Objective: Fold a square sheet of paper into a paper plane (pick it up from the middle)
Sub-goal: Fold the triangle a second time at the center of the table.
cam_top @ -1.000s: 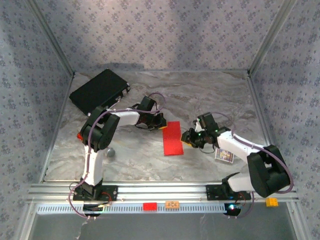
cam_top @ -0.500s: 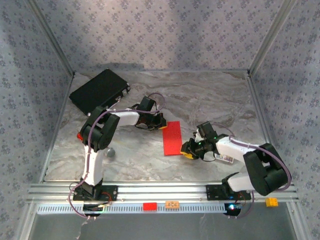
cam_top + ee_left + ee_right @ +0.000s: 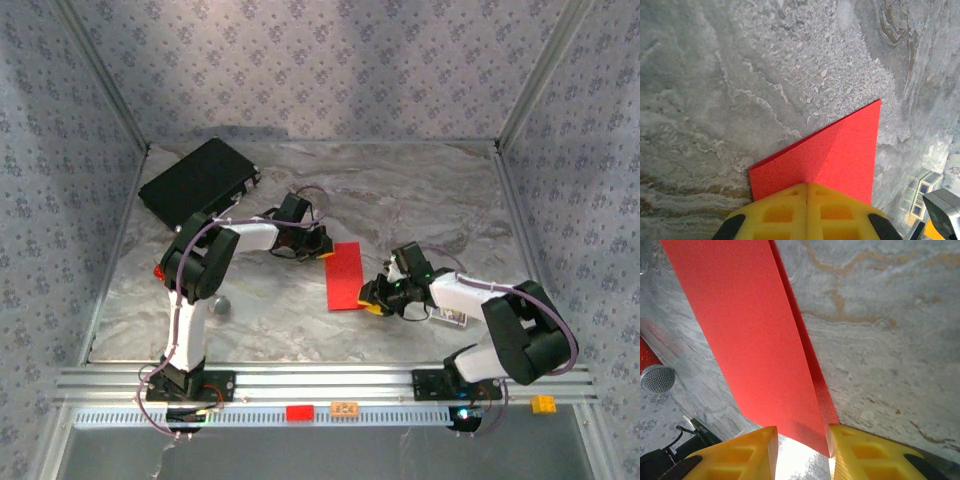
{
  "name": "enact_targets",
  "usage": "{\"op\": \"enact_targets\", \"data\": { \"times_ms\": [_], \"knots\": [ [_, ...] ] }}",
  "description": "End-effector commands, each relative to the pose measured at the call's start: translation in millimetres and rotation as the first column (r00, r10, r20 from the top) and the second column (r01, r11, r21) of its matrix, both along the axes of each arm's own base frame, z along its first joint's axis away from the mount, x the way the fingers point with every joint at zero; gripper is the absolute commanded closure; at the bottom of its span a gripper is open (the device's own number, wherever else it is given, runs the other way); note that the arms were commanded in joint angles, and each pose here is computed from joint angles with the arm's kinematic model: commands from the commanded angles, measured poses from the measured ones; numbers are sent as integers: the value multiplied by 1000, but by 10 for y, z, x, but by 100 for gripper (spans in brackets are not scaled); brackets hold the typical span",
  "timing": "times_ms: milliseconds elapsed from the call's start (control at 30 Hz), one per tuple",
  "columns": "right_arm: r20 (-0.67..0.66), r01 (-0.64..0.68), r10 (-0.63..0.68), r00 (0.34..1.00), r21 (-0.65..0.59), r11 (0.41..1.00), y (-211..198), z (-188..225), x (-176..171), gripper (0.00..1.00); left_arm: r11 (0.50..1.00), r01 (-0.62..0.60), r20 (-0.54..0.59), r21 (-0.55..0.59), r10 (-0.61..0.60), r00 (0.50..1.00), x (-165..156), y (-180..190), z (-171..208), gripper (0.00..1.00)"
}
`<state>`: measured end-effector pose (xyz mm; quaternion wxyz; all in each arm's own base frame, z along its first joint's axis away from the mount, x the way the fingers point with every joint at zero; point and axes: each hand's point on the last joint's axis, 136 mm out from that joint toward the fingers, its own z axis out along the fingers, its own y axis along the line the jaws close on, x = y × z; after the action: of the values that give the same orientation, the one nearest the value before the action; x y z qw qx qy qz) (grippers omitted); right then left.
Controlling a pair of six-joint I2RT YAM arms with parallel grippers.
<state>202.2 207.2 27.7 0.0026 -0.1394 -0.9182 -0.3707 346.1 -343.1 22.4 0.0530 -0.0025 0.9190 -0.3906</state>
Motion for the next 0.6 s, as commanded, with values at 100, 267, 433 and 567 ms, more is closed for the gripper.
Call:
{"op": "enact_targets", "data": {
  "times_ms": [100,267,433,567],
  "knots": [
    [40,6,-7,999,25,1000,38,95,111,66,997,-12,-69,70,17,997,-135,137,-258,96],
    [72,9,-14,997,70,998,71,164,265,65,998,-11,-73,66,16,997,-133,127,-265,96],
    [79,15,-22,997,90,996,68,167,392,64,998,-10,-70,63,15,997,-125,120,-252,96],
    [76,21,-30,997,112,993,87,139,445,64,998,-9,-71,60,13,997,-126,108,-253,96]
  ]
}}
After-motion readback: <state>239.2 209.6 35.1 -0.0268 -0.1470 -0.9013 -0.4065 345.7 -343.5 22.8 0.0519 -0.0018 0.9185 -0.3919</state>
